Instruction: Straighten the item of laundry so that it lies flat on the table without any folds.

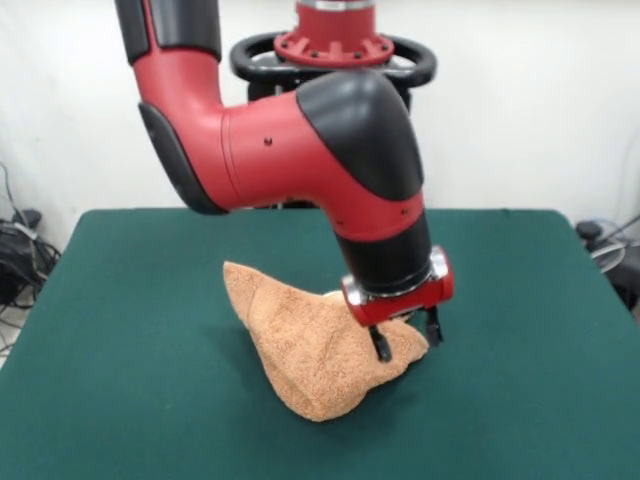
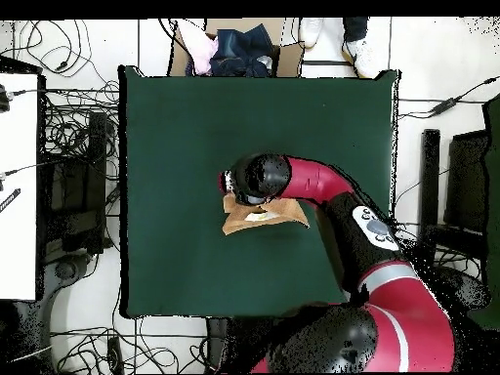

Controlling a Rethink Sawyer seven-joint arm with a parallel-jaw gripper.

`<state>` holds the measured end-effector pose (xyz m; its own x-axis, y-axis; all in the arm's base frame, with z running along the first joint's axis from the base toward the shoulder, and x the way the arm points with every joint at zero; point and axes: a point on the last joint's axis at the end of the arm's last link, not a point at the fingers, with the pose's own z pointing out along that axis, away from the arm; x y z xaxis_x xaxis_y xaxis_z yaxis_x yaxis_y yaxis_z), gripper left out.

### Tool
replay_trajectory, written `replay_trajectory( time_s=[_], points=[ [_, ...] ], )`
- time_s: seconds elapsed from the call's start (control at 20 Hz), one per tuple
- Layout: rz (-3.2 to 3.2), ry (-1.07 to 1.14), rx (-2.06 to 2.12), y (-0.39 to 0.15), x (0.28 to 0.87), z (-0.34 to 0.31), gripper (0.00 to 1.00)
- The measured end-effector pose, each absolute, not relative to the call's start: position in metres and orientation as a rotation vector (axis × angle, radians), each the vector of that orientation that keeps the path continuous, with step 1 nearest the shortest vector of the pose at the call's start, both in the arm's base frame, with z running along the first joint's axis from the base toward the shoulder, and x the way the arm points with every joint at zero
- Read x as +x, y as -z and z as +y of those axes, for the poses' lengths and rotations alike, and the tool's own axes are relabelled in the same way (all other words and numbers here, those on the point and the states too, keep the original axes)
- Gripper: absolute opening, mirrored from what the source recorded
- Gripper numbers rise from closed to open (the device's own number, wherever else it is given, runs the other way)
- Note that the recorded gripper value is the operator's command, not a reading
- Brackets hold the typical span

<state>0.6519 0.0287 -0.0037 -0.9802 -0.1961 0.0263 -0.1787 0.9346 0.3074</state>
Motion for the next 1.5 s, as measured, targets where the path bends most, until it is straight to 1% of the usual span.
replay_trajectory(
  time_s=[0.45, 0.65, 0.85, 1.5],
  points=[
    [-3.075, 0.410, 0.339, -0.040, 0.654, 0.023, 1.00],
    [-3.088, 0.396, 0.342, -0.048, 0.656, 0.020, 1.00],
    [-3.084, 0.385, 0.354, -0.044, 0.653, 0.016, 1.00],
    [-3.055, 0.365, 0.411, 0.002, 0.625, 0.001, 1.00]
  ],
)
